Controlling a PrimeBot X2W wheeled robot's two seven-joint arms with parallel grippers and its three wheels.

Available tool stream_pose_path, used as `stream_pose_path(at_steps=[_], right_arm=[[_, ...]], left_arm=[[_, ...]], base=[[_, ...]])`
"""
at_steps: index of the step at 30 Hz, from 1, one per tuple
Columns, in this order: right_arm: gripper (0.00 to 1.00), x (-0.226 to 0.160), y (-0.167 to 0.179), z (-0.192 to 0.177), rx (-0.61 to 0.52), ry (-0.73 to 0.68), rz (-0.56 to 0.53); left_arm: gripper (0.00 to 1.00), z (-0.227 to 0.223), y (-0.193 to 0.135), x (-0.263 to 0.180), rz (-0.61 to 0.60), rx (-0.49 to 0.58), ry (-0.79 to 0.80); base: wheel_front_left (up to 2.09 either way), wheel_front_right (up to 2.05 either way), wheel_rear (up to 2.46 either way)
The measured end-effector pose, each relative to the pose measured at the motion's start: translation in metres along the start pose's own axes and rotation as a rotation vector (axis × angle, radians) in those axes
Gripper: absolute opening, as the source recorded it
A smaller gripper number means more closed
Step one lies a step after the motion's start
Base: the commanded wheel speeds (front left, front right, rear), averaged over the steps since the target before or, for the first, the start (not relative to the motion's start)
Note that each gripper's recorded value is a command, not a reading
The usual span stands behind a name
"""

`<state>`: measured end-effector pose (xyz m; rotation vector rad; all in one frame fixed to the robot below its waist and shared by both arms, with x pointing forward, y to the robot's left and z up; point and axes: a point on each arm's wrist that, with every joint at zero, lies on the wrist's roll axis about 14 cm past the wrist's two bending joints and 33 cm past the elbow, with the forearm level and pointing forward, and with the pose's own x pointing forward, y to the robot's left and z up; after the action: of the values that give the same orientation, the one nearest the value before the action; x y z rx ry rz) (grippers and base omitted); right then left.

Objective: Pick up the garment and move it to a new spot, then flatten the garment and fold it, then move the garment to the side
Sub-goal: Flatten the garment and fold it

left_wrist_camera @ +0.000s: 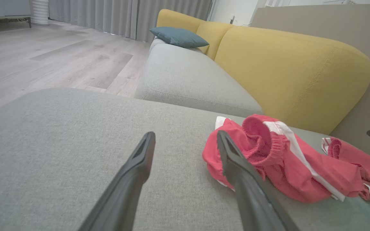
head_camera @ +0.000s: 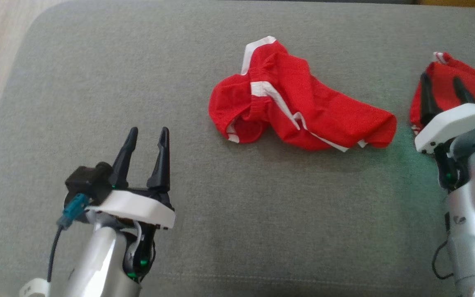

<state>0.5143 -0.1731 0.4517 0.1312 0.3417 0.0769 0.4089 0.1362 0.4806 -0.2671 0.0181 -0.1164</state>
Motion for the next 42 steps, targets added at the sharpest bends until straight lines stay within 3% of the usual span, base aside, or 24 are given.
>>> stream_pose_path(at_steps=[5,12,18,26,33,42], right_arm=[[1.00,-0.022,0.008,0.025,-0.022,-0.172,0.019],[1.00,-0.072,0.010,-0.019,-0.016,-0.178,0.022],[1.00,-0.096,0.011,-0.046,0.089,-0.158,0.021],[1.00,-0.105,-0.005,-0.058,0.100,-0.150,-0.028],[1.00,-0.107,-0.012,-0.062,0.127,-0.149,-0.050],[1.00,-0.108,-0.017,-0.066,0.127,-0.146,-0.066]], left_arm=[[1.00,0.012,-0.008,0.007,-0.026,-0.002,-0.039],[1.00,0.012,-0.035,0.021,-0.110,-0.017,-0.045],[1.00,0.004,-0.068,0.045,-0.238,-0.008,-0.009],[1.00,-0.026,-0.109,0.068,-0.371,-0.031,0.191],[1.00,-0.044,-0.116,0.076,-0.381,-0.084,0.295],[1.00,-0.061,-0.116,0.078,-0.386,-0.078,0.376]], base=[[0.00,0.00,0.00],[0.00,0.00,0.00],[0.00,0.00,0.00],[0.00,0.00,0.00],[0.00,0.00,0.00],[0.00,0.00,0.00]])
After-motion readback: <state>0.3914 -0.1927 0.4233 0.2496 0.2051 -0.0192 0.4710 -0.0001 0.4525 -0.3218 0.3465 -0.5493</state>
